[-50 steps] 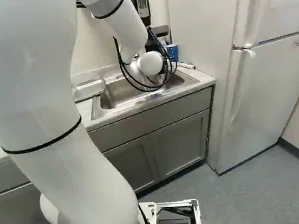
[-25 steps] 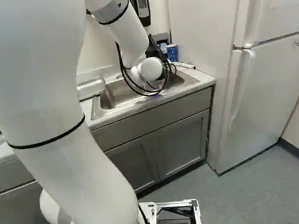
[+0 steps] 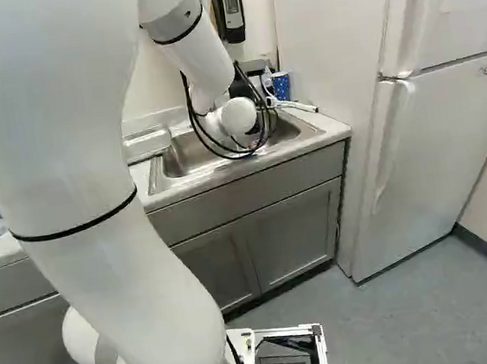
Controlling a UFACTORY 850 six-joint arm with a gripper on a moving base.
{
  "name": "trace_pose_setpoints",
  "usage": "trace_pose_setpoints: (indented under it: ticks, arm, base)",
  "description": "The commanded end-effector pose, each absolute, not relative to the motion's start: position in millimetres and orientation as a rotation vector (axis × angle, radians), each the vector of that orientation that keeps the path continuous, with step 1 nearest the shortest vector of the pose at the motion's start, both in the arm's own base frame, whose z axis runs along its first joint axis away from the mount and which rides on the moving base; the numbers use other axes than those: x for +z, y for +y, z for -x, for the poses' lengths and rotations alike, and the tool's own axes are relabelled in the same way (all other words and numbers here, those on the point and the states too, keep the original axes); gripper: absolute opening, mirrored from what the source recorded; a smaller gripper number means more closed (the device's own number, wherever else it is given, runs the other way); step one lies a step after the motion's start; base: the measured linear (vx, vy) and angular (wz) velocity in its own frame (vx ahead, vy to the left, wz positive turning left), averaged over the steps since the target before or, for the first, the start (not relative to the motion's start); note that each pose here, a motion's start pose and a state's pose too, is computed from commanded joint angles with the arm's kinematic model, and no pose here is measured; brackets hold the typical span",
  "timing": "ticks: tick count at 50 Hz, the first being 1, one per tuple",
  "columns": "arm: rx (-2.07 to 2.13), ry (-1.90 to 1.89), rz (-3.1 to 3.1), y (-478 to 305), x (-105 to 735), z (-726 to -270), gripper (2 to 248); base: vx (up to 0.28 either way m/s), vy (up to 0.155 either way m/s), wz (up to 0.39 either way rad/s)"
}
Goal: Rinse the cup and place it in the tray
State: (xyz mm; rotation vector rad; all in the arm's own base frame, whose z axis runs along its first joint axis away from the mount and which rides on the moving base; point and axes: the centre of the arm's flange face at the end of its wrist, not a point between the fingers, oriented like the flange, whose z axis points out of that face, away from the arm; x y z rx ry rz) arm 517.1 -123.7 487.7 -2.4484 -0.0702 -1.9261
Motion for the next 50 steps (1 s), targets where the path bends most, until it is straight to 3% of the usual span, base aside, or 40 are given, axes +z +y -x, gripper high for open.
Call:
trace_pose_setpoints:
  ticks: [50]
  arm:
    - [-1.890,-0.170,2.406,-78.5,487.9,-519.3,124]
  base:
    - [0.000,0.000,0.000]
